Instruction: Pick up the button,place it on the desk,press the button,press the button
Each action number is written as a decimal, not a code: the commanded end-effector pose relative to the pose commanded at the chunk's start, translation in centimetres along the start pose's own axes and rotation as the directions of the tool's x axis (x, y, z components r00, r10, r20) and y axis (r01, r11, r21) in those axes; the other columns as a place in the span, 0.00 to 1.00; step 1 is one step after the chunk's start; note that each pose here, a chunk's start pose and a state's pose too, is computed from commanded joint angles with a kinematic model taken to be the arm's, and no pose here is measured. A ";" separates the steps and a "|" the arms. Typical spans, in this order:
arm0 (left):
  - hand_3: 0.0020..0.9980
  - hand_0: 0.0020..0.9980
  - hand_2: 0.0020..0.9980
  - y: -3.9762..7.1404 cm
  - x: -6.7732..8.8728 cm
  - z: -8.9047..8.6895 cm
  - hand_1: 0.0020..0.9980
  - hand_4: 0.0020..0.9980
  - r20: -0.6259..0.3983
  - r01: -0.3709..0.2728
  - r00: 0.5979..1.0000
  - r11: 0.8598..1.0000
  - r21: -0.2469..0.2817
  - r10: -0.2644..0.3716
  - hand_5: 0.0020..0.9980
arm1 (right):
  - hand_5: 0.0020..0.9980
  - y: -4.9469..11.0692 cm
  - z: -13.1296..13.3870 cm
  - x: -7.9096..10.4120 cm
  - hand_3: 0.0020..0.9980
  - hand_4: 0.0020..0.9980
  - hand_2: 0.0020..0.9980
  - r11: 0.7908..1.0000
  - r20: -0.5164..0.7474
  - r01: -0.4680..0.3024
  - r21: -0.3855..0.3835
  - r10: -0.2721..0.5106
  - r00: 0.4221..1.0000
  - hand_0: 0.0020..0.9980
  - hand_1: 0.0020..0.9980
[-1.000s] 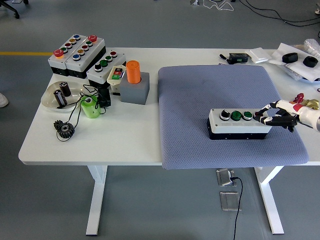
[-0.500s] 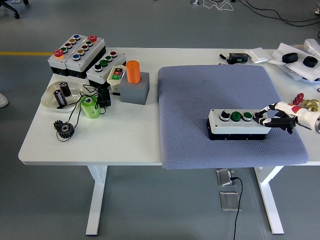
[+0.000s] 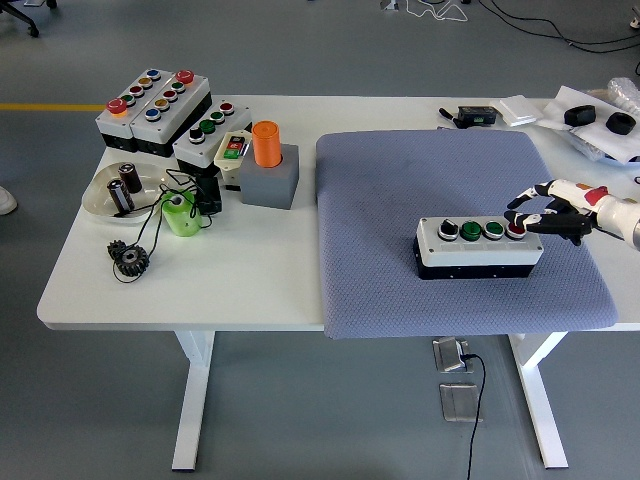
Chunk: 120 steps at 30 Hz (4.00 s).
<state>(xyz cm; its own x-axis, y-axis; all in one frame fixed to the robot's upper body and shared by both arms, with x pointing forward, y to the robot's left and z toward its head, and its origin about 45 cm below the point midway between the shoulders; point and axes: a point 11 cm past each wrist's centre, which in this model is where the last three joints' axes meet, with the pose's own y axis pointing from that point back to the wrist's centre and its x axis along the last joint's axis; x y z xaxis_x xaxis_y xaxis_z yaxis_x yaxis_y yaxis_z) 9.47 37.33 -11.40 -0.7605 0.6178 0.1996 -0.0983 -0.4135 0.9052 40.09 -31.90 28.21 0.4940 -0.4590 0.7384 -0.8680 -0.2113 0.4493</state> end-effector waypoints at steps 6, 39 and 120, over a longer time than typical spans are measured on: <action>0.50 0.65 0.73 0.0 0.0 -0.1 0.70 0.31 -0.005 0.000 1.000 1.000 0.001 0.000 0.96 | 0.70 -0.2 -0.7 -0.8 0.77 0.67 0.08 1.000 -0.010 0.024 0.013 -0.024 1.000 0.12 0.00; 0.50 0.65 0.73 0.0 0.5 -0.7 0.70 0.31 0.011 -0.009 1.000 1.000 0.011 0.009 0.96 | 0.68 -1.6 1.2 -4.1 0.77 0.67 0.08 0.992 -0.027 0.112 -0.057 -0.114 0.993 0.12 0.00; 0.50 0.65 0.73 0.0 0.6 -0.8 0.70 0.31 0.023 -0.010 1.000 1.000 0.012 0.010 0.97 | 0.34 1.6 4.7 6.2 0.96 0.69 0.93 0.922 0.805 -0.387 0.015 0.218 0.552 0.86 0.86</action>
<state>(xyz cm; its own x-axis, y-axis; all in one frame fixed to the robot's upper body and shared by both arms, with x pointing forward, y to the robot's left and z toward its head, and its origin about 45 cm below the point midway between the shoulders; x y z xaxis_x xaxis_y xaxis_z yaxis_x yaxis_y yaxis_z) 8.53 37.16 -11.63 -0.7466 0.6288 0.2174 -0.0826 -0.4118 0.9075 41.56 -39.15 31.16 0.0427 -0.9940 0.1007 -0.9922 -0.0303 0.1210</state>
